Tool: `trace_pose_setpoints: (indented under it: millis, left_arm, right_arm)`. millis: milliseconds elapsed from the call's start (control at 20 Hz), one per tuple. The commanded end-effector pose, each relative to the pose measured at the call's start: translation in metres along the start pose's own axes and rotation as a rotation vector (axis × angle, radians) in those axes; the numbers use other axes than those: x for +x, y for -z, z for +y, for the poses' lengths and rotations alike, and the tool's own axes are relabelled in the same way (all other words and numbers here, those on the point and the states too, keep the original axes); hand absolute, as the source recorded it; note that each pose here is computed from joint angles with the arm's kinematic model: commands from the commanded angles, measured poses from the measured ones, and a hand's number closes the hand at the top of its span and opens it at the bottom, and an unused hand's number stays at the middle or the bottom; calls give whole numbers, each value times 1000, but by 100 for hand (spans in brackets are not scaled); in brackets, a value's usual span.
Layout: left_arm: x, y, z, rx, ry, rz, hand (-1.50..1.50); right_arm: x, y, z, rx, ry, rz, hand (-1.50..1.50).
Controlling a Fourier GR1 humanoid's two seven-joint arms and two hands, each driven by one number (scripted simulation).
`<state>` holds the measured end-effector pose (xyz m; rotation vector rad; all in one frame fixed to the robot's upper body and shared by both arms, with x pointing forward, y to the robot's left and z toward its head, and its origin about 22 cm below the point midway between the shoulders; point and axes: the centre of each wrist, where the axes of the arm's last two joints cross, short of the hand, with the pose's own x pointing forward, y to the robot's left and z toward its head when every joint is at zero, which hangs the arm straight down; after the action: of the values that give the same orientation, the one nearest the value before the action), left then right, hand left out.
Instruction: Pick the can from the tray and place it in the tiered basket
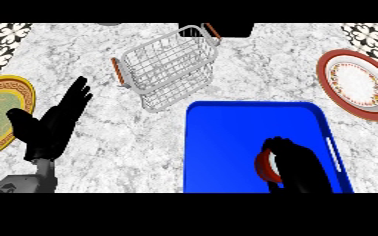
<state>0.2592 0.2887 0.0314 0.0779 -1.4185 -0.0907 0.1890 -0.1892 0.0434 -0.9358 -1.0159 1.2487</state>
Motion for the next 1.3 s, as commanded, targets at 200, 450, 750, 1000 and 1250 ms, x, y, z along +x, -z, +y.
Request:
trace_pose_setpoints:
  millis: [200,450,750,1000,1250]
  left_arm:
    - [-10,7,0,-2,-8,-5,0]
    - [-11,-8,19,62,3,36,0]
    - [3,-8,21,37,7,-3,0]
    - [-11,-12,13,37,-13,35,0]
    - [-6,-6,2,22,11,18,0]
  right_arm:
    - [2,-3,19,-41,-97,-52,150]
    - [18,-39,42,-84,40,408,150]
    - [60,-71,12,-397,206,655,150]
    - [88,-91,-34,-721,427,516,150]
    - [110,-128,-54,-835,444,412,150]
